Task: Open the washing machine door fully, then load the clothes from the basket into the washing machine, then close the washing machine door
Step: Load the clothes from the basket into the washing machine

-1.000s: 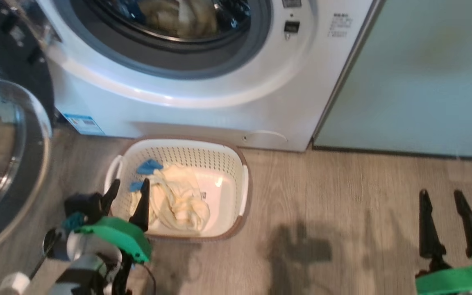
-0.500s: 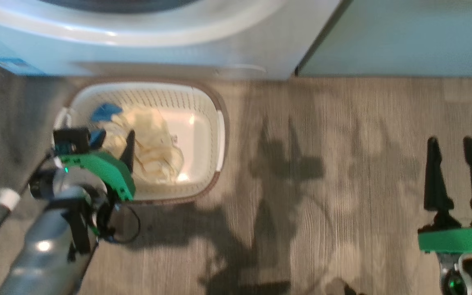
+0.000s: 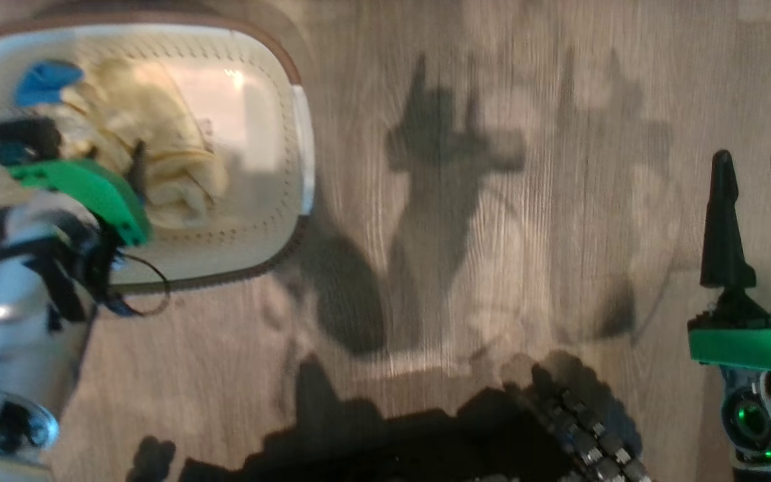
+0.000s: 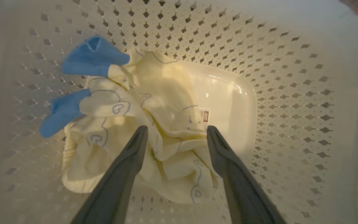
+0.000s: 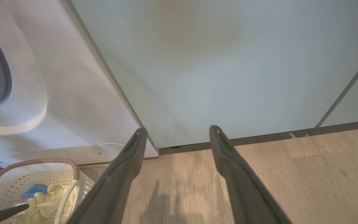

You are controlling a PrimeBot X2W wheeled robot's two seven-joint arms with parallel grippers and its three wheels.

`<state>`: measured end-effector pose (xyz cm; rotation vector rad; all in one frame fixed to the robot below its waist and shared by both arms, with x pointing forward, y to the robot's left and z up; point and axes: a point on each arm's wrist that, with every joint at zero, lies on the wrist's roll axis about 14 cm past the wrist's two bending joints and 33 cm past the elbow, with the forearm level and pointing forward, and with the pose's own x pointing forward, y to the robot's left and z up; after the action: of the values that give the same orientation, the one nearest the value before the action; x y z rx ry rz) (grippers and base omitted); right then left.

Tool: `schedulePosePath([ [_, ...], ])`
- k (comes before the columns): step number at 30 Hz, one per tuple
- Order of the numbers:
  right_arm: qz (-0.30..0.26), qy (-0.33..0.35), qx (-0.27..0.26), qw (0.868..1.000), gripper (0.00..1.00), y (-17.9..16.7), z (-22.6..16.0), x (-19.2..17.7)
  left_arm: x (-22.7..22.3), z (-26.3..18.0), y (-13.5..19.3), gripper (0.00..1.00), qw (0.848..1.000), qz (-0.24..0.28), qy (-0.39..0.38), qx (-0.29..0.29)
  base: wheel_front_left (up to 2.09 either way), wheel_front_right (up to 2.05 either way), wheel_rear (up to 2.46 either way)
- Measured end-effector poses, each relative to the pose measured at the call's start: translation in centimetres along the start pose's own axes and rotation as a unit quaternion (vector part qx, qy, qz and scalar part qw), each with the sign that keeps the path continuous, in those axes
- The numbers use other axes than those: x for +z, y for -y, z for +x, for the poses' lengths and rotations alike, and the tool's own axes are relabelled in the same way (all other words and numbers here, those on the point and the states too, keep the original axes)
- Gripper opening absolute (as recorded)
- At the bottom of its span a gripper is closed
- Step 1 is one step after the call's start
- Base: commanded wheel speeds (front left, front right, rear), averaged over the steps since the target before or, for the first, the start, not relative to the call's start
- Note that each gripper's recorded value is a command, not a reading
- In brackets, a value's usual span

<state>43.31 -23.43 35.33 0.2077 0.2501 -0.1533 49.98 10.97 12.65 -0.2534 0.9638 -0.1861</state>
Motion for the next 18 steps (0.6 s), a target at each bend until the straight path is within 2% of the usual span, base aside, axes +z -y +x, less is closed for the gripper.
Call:
schedulePosePath([
  [5,-0.003,-0.019,-0.009,1.0,1.0,0.7,0.7,-1.8,-0.8,3.5,-1.8,1.0,1.0,-0.001,-0.021,0.007,0.0,0.0,0.0],
  [10,0.0,-0.038,-0.008,0.999,1.0,0.7,1.4,-3.7,-3.6,6.1,-3.5,1.0,0.998,-0.005,-0.066,0.02,0.0,0.0,0.0],
  [18,-0.005,-0.053,-0.01,0.999,1.0,0.9,1.4,-4.9,-6.4,7.7,-4.5,1.0,0.994,-0.015,-0.104,0.032,0.0,0.0,0.0],
])
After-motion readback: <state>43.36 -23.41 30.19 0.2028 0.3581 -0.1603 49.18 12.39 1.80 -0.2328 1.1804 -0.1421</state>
